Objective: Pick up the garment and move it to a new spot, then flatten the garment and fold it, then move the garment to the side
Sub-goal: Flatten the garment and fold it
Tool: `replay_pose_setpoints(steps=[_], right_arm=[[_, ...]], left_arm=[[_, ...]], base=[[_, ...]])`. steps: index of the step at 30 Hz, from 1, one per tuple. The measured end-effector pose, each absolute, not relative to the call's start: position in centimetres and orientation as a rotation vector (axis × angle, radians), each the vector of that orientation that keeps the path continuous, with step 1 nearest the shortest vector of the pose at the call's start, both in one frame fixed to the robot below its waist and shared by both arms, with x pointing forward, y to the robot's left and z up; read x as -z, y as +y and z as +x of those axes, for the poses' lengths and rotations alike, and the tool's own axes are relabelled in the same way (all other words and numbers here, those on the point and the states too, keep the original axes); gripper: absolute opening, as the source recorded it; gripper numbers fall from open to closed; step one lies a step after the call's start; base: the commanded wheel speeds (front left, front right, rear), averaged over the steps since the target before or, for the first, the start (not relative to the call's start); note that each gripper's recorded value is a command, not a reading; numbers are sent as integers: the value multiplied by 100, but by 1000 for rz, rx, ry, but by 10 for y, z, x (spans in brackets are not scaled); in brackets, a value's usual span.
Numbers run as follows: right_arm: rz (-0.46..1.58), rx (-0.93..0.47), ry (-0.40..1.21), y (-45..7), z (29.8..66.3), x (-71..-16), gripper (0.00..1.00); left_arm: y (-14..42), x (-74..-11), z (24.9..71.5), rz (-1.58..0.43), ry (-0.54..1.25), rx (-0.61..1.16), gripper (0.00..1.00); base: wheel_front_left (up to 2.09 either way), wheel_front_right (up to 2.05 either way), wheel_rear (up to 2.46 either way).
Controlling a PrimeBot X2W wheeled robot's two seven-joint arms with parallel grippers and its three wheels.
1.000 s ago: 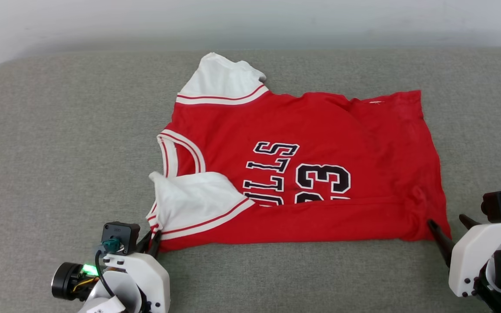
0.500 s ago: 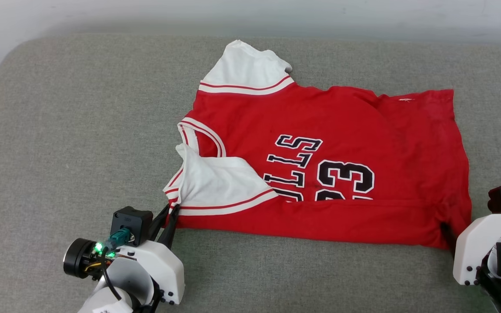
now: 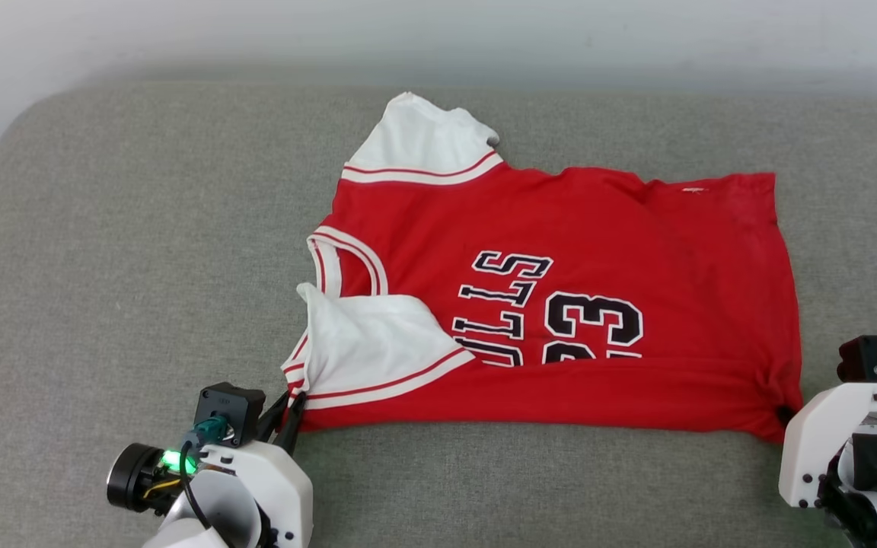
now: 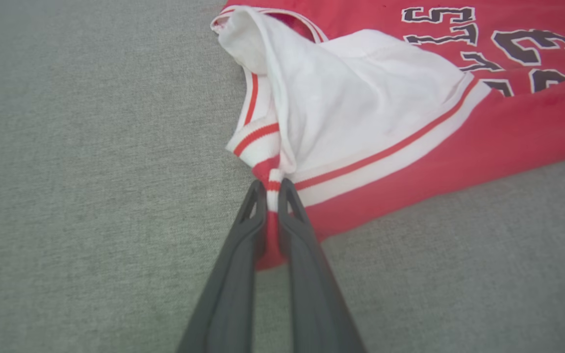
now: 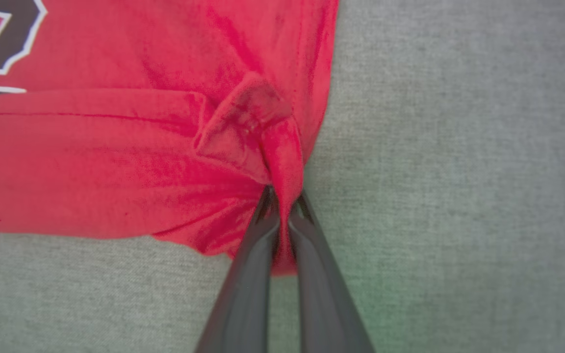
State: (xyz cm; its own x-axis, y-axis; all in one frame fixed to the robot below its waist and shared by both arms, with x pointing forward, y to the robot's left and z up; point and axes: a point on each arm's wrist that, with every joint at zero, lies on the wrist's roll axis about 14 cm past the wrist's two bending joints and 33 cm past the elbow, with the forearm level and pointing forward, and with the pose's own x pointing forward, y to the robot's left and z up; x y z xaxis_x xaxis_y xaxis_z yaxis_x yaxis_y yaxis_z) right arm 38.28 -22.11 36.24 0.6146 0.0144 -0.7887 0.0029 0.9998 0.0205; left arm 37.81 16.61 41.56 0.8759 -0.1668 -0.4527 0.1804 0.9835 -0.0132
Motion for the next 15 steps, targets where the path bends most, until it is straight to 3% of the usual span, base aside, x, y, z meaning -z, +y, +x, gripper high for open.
replay_pose_setpoints(steps=[15], right_arm=[[53, -27, 867, -230, 342, -396, 0]], left_arm=[[176, -418, 334, 16, 511, 159, 0]], base=[[0, 0, 0]])
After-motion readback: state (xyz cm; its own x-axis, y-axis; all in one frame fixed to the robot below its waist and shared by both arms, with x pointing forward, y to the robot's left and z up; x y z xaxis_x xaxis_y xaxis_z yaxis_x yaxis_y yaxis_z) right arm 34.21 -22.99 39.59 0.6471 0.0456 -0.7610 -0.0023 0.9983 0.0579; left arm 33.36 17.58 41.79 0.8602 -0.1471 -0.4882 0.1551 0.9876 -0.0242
